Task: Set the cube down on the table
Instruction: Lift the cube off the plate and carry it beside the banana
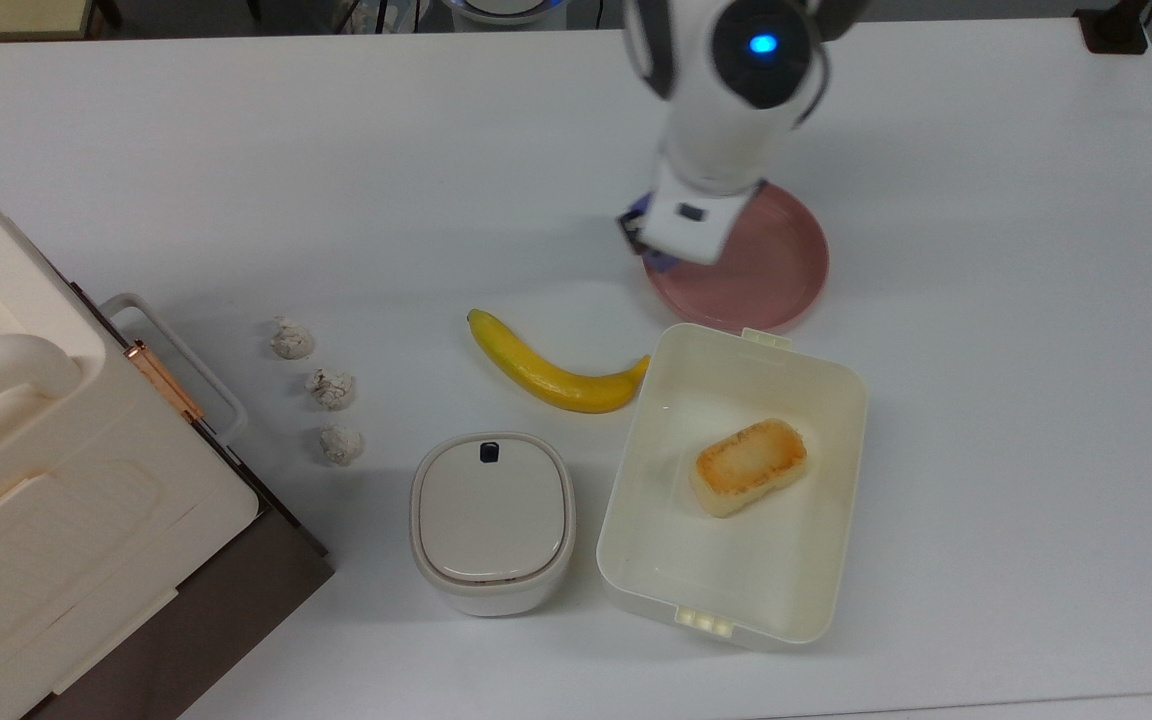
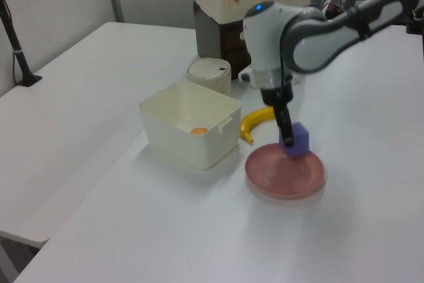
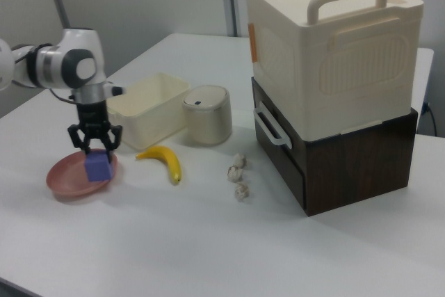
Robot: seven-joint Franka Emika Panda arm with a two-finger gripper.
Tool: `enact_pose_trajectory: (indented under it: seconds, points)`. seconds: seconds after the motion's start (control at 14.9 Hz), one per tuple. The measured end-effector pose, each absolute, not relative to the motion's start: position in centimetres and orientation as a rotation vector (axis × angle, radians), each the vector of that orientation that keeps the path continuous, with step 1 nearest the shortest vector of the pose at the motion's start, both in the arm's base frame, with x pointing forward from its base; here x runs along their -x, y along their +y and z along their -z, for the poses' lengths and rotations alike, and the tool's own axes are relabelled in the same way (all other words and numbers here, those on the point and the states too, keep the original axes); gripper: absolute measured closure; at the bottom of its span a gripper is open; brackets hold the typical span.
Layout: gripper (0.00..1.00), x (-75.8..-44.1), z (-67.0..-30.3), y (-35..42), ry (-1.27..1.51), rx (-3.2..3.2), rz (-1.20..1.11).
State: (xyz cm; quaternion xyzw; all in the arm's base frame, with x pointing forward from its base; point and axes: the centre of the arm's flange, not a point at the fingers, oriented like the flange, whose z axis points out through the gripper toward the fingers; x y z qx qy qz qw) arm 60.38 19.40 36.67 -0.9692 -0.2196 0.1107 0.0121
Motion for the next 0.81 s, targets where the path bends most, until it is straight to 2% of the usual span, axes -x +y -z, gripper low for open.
enact_pose_trajectory:
  seconds: [0.34,0.67,0.74,0.81]
  points:
    - [0.45,-61.3,-37.0,12.5,-0.690,3.030,-0.420]
    - [0.48,-61.7,-34.0,7.4,-0.650,3.070,-0.522]
    - [0.47,-61.8,-33.5,6.1,-0.634,3.067,-0.535]
    - [0.42,-61.9,-33.3,4.9,-0.617,3.065,-0.540]
